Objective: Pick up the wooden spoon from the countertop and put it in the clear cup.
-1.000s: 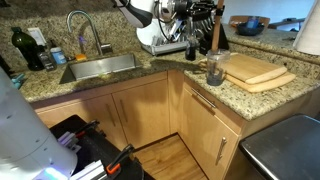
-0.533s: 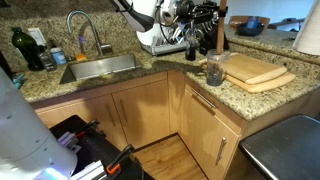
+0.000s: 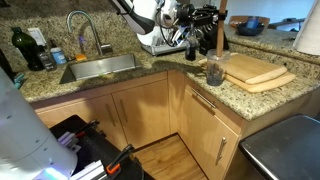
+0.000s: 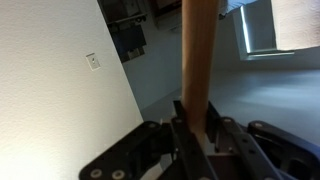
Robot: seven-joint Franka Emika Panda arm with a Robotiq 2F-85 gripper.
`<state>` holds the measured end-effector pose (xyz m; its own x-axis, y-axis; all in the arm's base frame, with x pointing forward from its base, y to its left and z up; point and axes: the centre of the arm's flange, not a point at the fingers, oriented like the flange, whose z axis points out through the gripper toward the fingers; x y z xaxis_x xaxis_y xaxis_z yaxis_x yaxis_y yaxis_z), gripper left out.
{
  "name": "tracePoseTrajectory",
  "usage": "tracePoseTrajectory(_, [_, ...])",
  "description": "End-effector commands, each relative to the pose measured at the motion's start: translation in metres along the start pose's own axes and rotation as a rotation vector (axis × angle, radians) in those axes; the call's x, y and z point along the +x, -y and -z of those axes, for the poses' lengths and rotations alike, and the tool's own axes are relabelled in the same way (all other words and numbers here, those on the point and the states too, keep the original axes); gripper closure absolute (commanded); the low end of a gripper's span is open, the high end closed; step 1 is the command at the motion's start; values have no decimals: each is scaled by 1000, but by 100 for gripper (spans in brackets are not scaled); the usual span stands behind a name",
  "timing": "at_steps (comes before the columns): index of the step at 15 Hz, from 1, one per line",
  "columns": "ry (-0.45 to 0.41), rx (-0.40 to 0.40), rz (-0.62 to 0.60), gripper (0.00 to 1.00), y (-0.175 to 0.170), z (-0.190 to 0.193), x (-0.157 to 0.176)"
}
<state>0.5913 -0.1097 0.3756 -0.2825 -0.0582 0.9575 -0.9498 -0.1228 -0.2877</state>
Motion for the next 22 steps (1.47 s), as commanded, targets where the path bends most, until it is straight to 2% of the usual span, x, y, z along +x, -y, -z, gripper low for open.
tracePoseTrajectory(1, [4,-4,37,94,10,5,-4])
tracePoseTrajectory(5, [56,24,6,94,17,13,-8])
tracePoseTrajectory(8, [39,65,-64,94,21,7,-12])
tracePoseTrajectory(9, [35,42,-19,78,12,16,-6])
tracePoseTrajectory(11, [35,45,-44,78,14,15,-8])
tracePoseTrajectory(12, [35,45,-46,94,14,14,-10])
tracePoseTrajectory(15, [-51,30,95,94,26,-6,-11])
tracePoseTrajectory(17, [-91,11,134,94,39,-18,-6])
tracePoseTrajectory(22, [-72,-100,223,94,67,-37,-8])
